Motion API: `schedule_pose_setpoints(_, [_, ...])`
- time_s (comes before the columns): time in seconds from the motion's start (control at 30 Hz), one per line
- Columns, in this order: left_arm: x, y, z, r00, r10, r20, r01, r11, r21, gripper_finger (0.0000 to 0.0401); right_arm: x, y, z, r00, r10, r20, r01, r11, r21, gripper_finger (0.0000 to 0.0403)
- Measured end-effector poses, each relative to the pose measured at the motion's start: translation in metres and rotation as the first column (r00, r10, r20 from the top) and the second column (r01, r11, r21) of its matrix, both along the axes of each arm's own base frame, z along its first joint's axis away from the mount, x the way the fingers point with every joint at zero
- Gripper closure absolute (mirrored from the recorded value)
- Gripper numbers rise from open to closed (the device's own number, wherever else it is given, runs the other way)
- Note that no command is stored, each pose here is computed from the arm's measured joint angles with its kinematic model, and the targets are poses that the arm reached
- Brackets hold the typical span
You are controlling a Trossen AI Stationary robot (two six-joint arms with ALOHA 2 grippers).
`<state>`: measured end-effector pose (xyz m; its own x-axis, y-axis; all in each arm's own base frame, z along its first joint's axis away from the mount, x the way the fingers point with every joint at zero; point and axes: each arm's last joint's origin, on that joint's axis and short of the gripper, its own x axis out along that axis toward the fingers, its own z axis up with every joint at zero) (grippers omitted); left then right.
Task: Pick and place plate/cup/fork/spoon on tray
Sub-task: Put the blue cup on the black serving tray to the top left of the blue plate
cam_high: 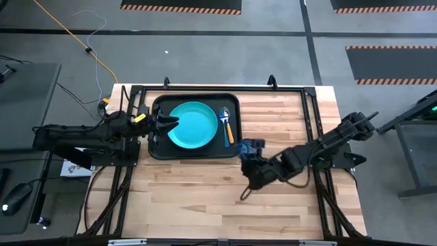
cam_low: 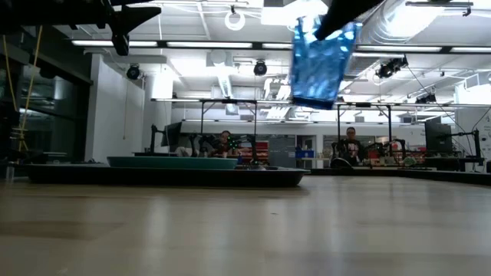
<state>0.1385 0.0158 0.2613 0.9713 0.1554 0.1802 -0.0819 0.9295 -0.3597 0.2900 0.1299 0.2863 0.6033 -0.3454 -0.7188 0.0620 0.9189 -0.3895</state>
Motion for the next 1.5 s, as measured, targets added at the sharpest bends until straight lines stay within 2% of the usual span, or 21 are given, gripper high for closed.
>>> schedule_pose_setpoints(0.17, [0.01,-0.001,-0.002,1.0,-0.016,0.002,0.016,1.0,0.004,0.0299,0.025,-0.014,0.009,0.984,0.16,0.08,-0.166,0.984,0.069,0.0402])
schedule_pose_setpoints(0.27, [0.02,-0.006,-0.005,0.997,-0.074,-0.012,0.075,0.995,0.059,0.0299,0.039,-0.023,0.014,0.951,0.268,0.156,-0.288,0.949,0.128,0.0402])
schedule_pose_setpoints(0.4, [0.031,-0.014,-0.011,0.987,-0.157,-0.041,0.161,0.978,0.132,0.03,0.054,-0.033,0.017,0.9,0.359,0.247,-0.401,0.904,0.148,0.0403])
schedule_pose_setpoints(0.6, [0.034,-0.019,-0.008,0.98,-0.197,0.002,0.193,0.964,0.182,0.03,0.078,-0.04,-0.013,0.893,0.402,0.202,-0.438,0.879,0.19,0.0403])
schedule_pose_setpoints(0.77, [0.028,-0.022,-0.002,0.974,-0.223,0.045,0.211,0.959,0.192,0.03,0.094,-0.029,-0.052,0.879,0.465,0.105,-0.477,0.847,0.236,0.0403])
schedule_pose_setpoints(0.87, [0.027,-0.023,0.0,0.971,-0.234,0.053,0.22,0.956,0.194,0.0299,0.1,-0.024,-0.063,0.877,0.475,0.075,-0.479,0.844,0.241,0.0403])
schedule_pose_setpoints(1.0, [0.026,-0.025,0.0,0.968,-0.245,0.054,0.231,0.954,0.194,0.0299,0.102,-0.024,-0.072,0.881,0.473,0.036,-0.466,0.849,0.251,0.0403])
schedule_pose_setpoints(1.5, [0.027,-0.026,0.0,0.967,-0.249,0.051,0.236,0.953,0.192,0.0299,0.1,-0.024,-0.073,0.891,0.452,0.027,-0.436,0.841,0.32,0.0394])
